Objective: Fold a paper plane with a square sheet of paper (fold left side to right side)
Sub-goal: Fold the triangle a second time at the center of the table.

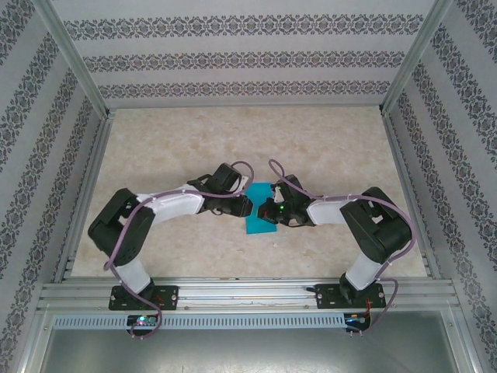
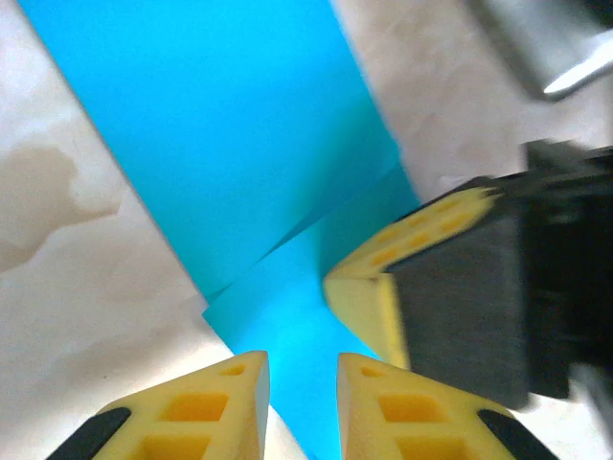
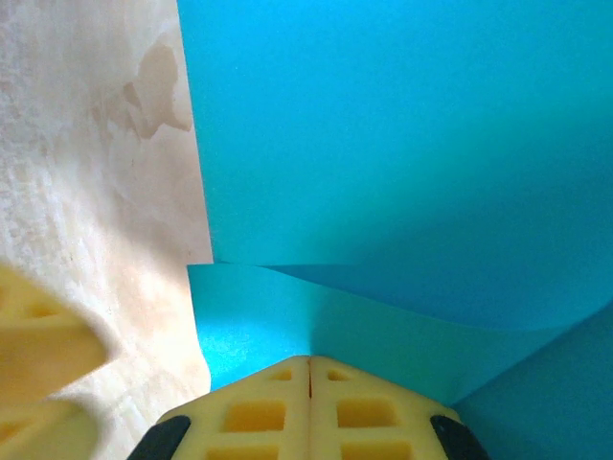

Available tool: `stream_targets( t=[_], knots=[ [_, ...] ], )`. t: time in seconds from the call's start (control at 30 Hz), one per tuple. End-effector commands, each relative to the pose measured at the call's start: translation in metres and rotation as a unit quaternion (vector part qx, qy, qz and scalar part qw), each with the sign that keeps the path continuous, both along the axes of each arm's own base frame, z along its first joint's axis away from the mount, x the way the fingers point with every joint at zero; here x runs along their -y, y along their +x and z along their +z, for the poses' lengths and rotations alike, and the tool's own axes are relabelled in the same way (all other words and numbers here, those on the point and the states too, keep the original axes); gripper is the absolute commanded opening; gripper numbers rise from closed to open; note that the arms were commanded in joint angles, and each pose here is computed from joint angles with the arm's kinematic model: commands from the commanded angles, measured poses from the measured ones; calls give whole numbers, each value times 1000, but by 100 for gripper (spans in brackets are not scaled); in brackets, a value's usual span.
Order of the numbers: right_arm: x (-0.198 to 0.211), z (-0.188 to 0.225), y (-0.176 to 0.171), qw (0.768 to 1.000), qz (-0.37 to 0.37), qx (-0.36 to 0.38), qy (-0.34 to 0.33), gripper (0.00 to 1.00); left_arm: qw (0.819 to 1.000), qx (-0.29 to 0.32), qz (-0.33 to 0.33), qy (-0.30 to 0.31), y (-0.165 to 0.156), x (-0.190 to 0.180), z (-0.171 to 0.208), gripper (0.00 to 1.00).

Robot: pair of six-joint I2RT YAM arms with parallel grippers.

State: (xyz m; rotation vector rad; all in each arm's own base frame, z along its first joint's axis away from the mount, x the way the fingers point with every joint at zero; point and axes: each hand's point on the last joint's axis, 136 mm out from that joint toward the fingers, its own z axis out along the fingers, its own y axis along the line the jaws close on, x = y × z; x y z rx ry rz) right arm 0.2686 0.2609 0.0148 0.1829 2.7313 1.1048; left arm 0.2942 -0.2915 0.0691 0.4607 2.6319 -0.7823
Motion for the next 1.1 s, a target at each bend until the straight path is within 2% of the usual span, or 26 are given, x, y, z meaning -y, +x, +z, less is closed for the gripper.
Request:
stream_targets(
  t=[0.0, 0.23, 0.4, 1.07],
  knots=[
    [16, -22, -18, 999, -5, -33, -41, 0, 1000, -7, 17, 4, -7, -15, 15, 23],
    [14, -20, -17, 999, -2, -31, -37, 0, 994, -75, -2, -74, -45, 9, 16, 14],
    [15, -21, -19, 999, -1, -32, -38, 0, 988, -111, -13, -102, -54, 28, 7, 12],
    [14, -22, -20, 999, 5, -36, -40, 0, 987, -145, 2, -62, -52, 26, -43, 7]
  ],
)
